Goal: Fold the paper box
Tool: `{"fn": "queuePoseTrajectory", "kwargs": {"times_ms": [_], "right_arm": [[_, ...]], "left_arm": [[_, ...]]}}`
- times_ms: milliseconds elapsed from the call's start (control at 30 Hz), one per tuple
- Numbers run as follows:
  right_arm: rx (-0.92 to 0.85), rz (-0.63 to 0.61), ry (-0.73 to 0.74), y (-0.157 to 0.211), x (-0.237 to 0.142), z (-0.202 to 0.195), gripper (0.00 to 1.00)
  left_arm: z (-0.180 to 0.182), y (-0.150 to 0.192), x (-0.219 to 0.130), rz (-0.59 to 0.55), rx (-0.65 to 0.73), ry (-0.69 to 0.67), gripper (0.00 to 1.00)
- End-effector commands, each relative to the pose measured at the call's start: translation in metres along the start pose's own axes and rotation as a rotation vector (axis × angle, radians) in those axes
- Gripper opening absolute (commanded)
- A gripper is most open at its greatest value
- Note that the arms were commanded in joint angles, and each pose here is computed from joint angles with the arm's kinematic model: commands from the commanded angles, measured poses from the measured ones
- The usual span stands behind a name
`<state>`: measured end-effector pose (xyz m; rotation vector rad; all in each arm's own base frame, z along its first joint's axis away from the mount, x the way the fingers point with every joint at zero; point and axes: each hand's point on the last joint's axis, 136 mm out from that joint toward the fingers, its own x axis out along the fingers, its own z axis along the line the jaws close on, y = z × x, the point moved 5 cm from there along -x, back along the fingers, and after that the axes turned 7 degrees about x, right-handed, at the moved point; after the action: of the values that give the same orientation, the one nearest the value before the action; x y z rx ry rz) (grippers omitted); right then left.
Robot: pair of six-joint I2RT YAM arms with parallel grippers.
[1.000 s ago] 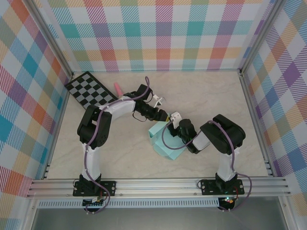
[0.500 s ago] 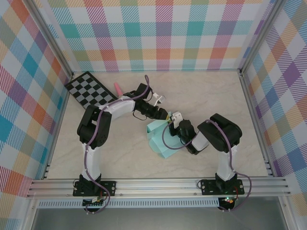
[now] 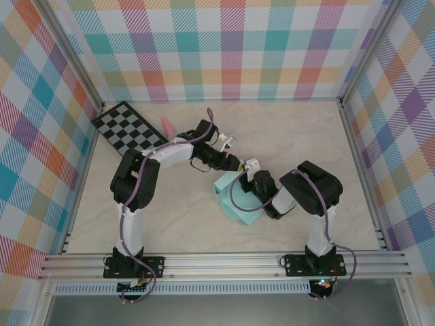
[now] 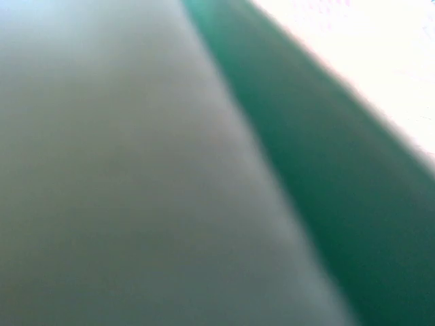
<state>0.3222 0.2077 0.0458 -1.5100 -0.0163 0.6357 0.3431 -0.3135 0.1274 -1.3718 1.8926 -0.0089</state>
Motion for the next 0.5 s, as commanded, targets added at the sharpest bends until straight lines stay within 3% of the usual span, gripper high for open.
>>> {"fn": "queuePoseTrajectory", "kwargs": {"times_ms": [0, 100, 267, 333, 400, 467], "right_arm": [[-0.038, 0.017, 0.020, 0.000, 0.009, -0.002, 0.13], [-0.032, 0.016, 0.031, 0.000, 0.008, -0.004, 0.01], [-0.016, 0.003, 0.077, -0.002, 0.008, -0.009, 0.00], [0.000, -0.001, 0.107, -0.002, 0.007, -0.014, 0.11], [0.010, -0.007, 0.123, -0.002, 0.006, -0.016, 0.29], [0.008, -0.007, 0.113, -0.003, 0.006, -0.014, 0.36]], "left_arm": [[-0.007, 0.034, 0.026, 0.144, -0.091, 0.071, 0.54], [-0.006, 0.035, 0.026, 0.147, -0.095, 0.076, 0.54], [-0.009, 0.034, 0.027, 0.145, -0.098, 0.088, 0.54], [-0.010, 0.034, 0.027, 0.145, -0.099, 0.094, 0.54], [-0.011, 0.035, 0.028, 0.149, -0.099, 0.094, 0.54], [-0.011, 0.037, 0.030, 0.153, -0.100, 0.097, 0.54]]}}
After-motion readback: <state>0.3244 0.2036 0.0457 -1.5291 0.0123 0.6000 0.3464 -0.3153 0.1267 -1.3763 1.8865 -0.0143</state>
